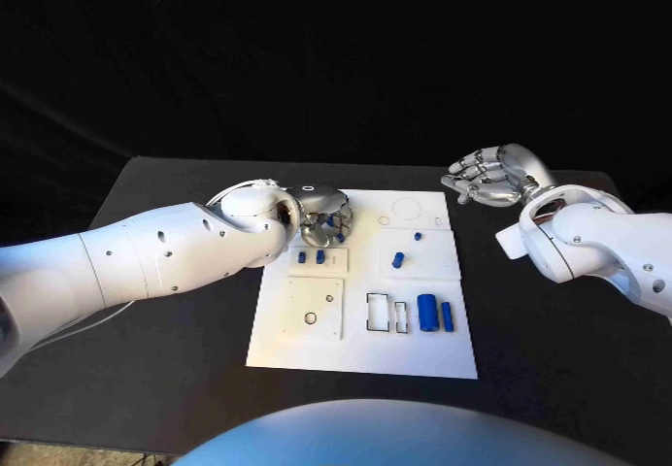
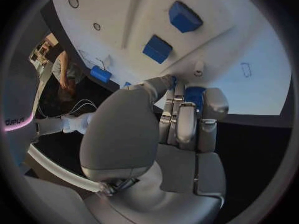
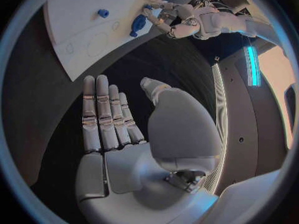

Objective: Assemble the parts on the task board

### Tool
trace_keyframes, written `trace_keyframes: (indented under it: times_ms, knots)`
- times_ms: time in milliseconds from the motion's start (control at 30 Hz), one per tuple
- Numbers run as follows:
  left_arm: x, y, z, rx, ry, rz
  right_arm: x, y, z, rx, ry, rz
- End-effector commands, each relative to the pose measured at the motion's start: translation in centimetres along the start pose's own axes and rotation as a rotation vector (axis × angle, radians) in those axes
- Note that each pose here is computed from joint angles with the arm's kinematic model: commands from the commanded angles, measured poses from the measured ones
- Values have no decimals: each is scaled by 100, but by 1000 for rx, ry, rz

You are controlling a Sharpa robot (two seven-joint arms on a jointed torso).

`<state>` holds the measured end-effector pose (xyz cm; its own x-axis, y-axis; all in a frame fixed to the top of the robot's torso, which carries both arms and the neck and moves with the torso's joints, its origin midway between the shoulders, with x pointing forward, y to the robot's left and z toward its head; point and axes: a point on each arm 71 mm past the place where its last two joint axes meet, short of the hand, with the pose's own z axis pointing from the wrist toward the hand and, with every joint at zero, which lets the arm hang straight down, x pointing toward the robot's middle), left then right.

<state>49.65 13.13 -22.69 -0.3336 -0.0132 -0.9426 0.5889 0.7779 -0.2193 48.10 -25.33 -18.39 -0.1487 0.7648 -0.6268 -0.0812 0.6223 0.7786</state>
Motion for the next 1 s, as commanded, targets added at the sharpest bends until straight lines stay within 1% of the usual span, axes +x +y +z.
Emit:
trace_keyframes:
  times_ms: [33, 167, 267, 433, 500, 600, 733, 900, 1000]
  knots:
    - [-36, -39, -33, 11, -27, -45, 6, 5, -2, -9, 6, -3]
    - [-82, -45, -92, 16, -43, -63, 5, 4, 0, -9, 6, -3]
    - [-115, -24, -141, 11, -51, -72, 5, 4, 0, -8, 6, -3]
    - [-150, 51, -225, -8, -58, -81, 1, 0, 0, -7, 5, -4]
    - [-150, 99, -268, -21, -49, -85, -1, -3, 0, -6, 5, -4]
    - [-142, 153, -303, -36, -35, -86, -4, -7, 0, -4, 4, -4]
    - [-128, 240, -344, -60, -17, -86, -6, -9, 0, -4, 4, -5]
    - [-119, 311, -380, -78, -9, -89, -6, -9, 0, -4, 4, -5]
    - [-114, 330, -393, -84, -3, -91, -6, -10, 1, -4, 4, -5]
